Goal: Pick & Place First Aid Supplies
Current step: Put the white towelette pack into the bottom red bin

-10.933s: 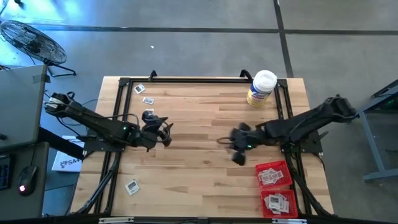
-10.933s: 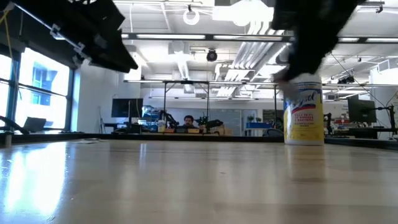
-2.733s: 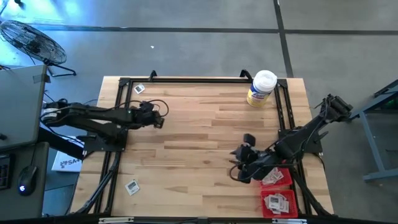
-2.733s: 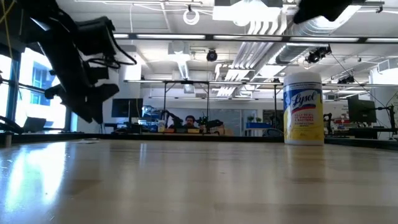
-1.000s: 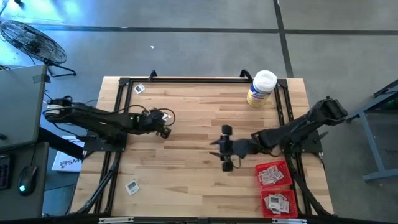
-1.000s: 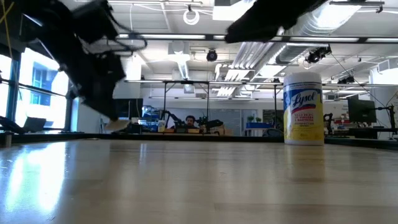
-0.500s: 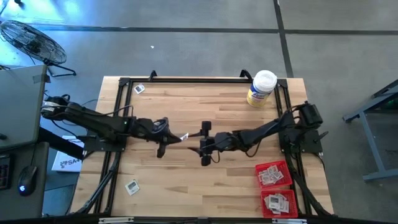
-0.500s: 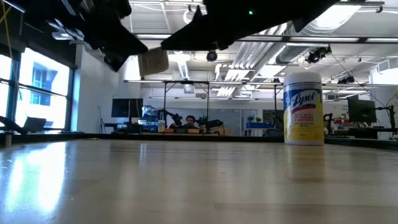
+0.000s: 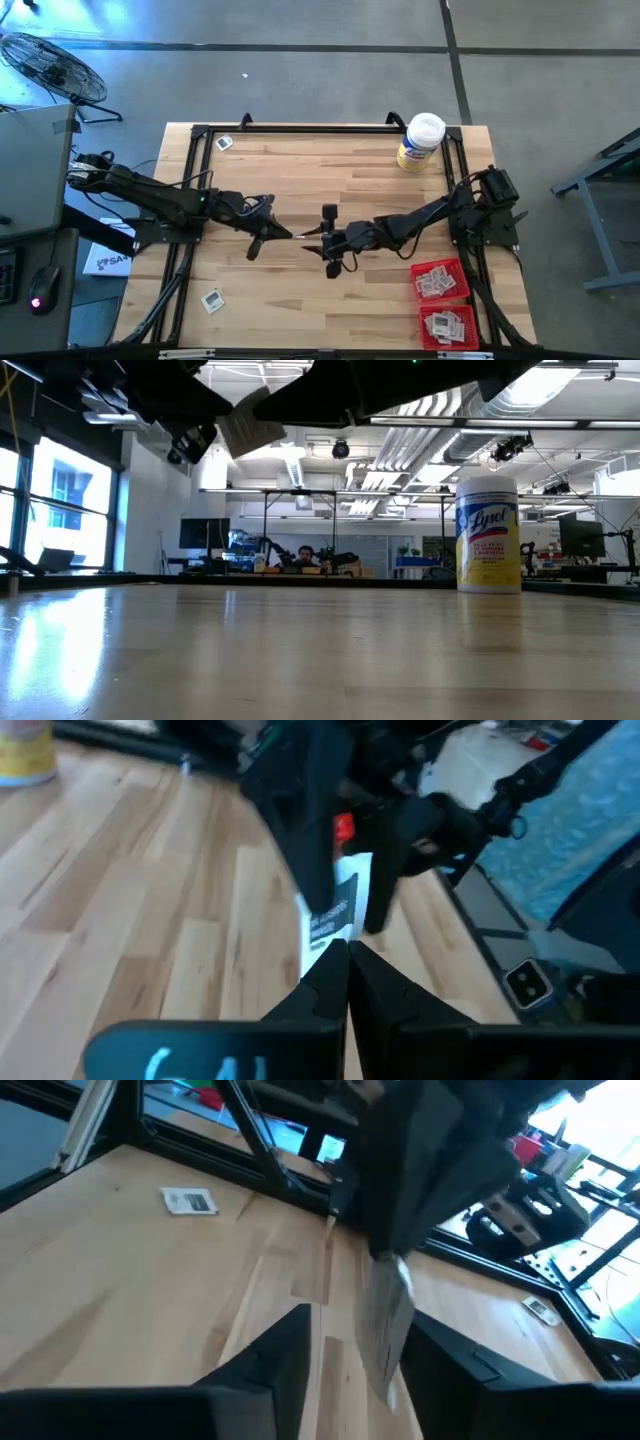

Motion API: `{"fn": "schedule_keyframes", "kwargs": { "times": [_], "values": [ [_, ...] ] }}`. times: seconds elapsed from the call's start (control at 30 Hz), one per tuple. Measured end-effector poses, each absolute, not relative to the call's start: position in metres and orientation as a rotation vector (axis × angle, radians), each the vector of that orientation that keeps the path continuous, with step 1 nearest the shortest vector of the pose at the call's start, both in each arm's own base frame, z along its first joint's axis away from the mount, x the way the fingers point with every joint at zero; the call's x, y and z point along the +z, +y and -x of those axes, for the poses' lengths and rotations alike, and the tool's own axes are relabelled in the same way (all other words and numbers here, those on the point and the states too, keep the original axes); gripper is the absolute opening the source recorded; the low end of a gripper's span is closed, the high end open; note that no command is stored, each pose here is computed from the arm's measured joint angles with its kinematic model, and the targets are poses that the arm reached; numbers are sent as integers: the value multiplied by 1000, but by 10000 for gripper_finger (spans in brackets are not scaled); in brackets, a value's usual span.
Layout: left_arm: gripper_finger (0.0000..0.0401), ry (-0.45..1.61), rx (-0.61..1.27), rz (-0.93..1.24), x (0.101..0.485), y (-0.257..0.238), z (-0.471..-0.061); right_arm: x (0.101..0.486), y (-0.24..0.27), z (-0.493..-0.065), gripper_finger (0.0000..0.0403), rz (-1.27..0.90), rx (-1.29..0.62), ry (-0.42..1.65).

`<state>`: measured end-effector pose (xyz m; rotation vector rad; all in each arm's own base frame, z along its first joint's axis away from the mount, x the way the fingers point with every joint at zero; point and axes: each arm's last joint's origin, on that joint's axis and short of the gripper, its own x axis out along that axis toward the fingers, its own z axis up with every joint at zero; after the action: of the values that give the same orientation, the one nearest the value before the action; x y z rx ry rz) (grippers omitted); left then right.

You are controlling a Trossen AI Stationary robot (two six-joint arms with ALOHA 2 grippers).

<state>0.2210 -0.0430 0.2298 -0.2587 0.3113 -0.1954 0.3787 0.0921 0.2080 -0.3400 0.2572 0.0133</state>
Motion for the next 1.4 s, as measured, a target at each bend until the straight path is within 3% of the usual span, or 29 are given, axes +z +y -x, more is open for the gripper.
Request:
{"fn": "schedule_keyframes", "kwargs": {
  "times": [0.2,0.37,0.47,0.6,0.77,0.97,1.23,1.4],
  "values": [
    [0,286,-236,246,232,-44,-221,210,91,-379,85,325,5,235],
    [0,282,-241,218,233,-44,-221,211,92,-379,14,258,-5,228],
    [7,280,-243,199,233,-44,-221,210,93,-379,11,237,-9,237],
    [40,279,-242,191,232,-44,-221,209,100,-375,5,244,-66,263],
    [112,328,-261,191,232,-43,-214,220,114,-358,4,234,-82,323],
    [171,462,-246,175,229,-45,-194,247,132,-306,3,104,-41,530],
    [177,541,-178,115,223,-56,-184,270,140,-209,2,-351,22,1029],
    [177,529,-123,104,223,-55,-184,267,148,-175,1,-599,-51,1349]
  ]
}}
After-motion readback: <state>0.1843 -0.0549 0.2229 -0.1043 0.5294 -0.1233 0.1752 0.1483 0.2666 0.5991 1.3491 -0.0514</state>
